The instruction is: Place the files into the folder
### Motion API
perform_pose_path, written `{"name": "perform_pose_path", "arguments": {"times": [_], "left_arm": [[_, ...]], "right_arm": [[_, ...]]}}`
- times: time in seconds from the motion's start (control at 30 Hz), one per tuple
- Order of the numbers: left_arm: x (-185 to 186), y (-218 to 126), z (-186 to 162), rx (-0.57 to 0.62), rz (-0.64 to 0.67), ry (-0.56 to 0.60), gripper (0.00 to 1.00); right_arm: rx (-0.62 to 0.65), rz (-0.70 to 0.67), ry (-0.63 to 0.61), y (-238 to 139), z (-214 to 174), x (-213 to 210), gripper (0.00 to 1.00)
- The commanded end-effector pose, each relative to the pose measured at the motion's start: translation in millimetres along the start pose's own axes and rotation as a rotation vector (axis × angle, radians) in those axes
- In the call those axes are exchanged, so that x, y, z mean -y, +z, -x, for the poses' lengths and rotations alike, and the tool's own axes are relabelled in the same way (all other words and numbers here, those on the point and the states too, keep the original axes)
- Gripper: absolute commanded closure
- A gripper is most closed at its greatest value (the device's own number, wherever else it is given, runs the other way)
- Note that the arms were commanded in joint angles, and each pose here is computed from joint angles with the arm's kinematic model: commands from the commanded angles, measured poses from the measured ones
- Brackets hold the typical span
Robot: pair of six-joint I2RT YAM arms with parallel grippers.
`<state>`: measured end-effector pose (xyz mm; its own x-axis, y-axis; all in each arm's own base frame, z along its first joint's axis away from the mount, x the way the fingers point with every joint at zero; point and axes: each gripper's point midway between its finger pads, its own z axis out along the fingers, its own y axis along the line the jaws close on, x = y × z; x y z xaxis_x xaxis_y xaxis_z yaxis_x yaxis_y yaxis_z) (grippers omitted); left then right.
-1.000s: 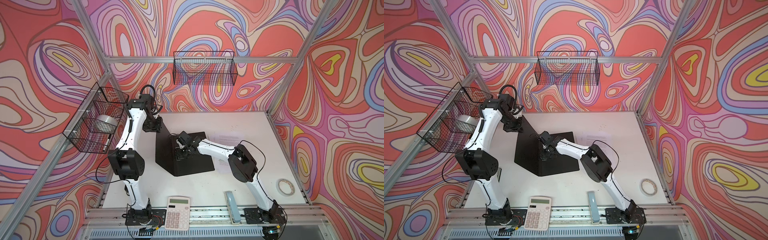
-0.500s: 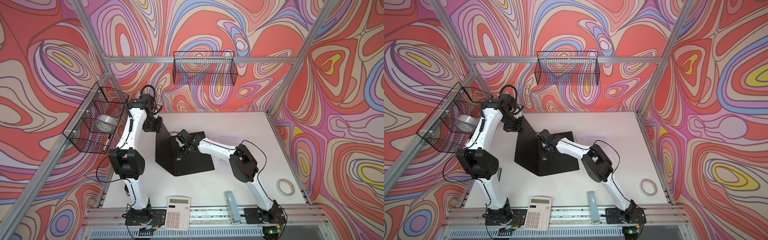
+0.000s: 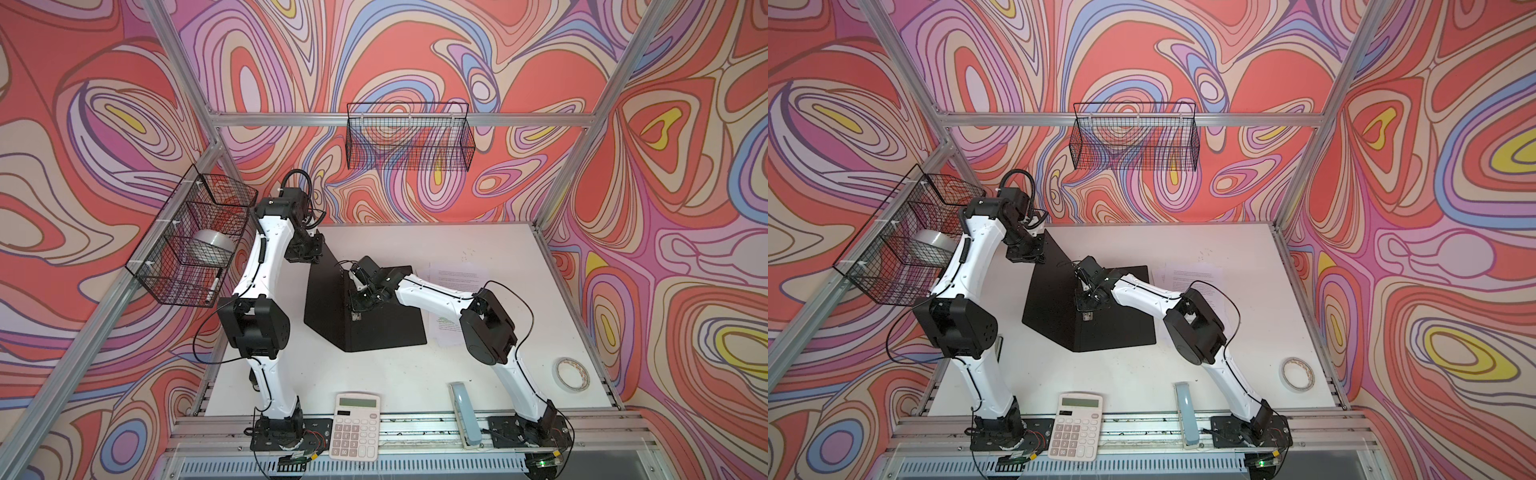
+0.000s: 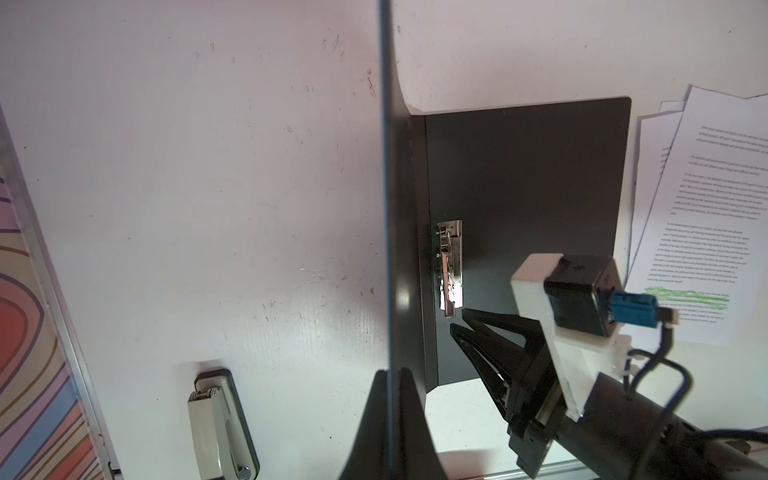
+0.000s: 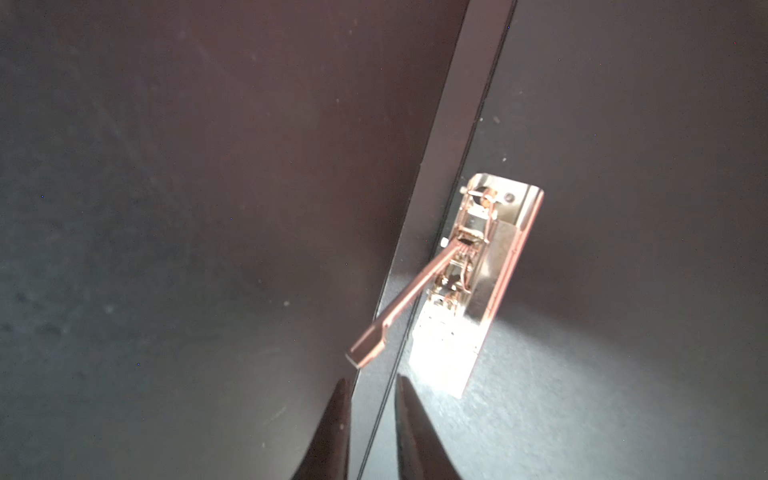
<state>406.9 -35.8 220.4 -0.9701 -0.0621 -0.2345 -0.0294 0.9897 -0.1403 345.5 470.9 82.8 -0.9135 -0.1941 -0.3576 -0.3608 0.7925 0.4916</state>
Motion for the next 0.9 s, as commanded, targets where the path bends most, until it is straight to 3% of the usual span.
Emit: {"name": "perform_pose_path", "arguments": {"times": [0.0,0.17,0.37,0.87], "left_arm": [[-12.7,3.2,9.1,0.024,0.05,0.019,1.0],[-17.9,8.1,13.7,0.031,0.065,0.021,1.0],[-27.5,20.0,20.2,0.044,0.094,0.031,1.0],[-36.0,42.6,21.7,0.024,0.068,0.021,0.98]], "right_arm": [[0.106,0.028,-0.05,-43.0,29.2,-25.6,0.76],[0.156,-0.045,-0.082,-70.1,38.2,-18.3,0.74],[0.183,-0.142,-0.045,-92.0,19.2,10.8,0.73],[0.093,-0.267,0.077,-69.1,-51.4,78.8,0.73]]}}
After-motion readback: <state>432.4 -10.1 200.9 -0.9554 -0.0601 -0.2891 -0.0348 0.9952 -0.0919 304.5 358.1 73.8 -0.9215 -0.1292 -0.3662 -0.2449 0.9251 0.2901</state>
